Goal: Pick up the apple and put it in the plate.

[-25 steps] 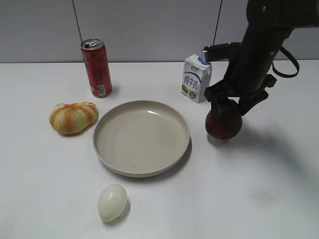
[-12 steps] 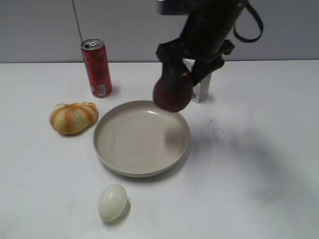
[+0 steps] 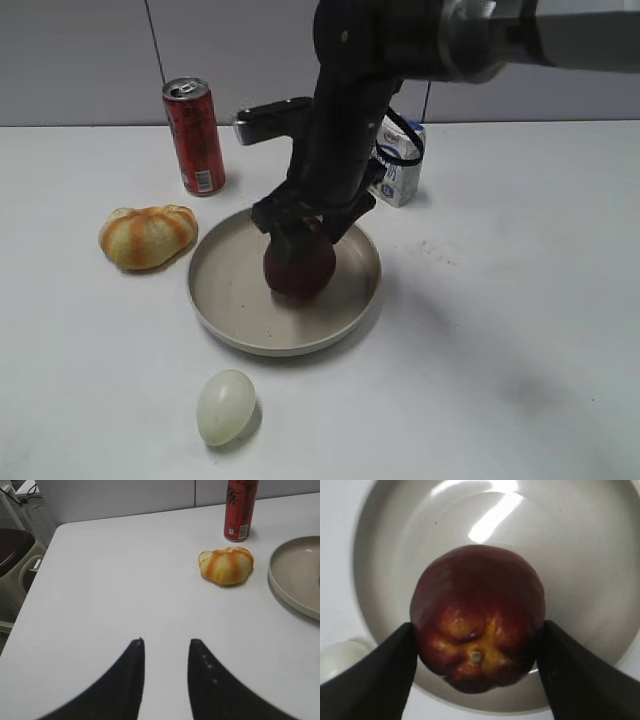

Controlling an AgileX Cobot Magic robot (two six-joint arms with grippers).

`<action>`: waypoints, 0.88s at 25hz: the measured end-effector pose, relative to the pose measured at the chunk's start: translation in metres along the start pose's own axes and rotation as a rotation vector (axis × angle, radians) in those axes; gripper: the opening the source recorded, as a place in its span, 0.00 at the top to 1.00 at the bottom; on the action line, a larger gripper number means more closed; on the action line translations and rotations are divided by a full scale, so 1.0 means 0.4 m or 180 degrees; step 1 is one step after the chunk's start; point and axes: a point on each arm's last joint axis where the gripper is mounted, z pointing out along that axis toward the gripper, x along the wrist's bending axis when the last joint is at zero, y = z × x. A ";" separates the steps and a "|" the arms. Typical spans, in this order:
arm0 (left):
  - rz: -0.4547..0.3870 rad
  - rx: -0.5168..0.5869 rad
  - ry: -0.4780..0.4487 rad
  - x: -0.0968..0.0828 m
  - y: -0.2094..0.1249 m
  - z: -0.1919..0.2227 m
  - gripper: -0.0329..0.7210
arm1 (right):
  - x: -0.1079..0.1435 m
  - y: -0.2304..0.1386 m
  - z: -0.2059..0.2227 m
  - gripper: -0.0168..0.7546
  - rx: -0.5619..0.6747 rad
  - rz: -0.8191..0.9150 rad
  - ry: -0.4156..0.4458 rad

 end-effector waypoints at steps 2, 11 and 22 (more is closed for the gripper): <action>0.0000 0.0000 0.0000 0.000 0.000 0.000 0.64 | -0.004 -0.001 0.015 0.22 0.0033 0.0010 -0.0028; 0.0000 0.0000 0.0000 0.000 0.000 0.000 0.64 | 0.006 0.001 -0.081 0.10 -0.0054 -0.0014 -0.0091; 0.0000 0.0000 0.0000 0.000 0.000 0.000 0.64 | -0.124 -0.134 -0.486 0.10 -0.0681 0.0696 -0.0644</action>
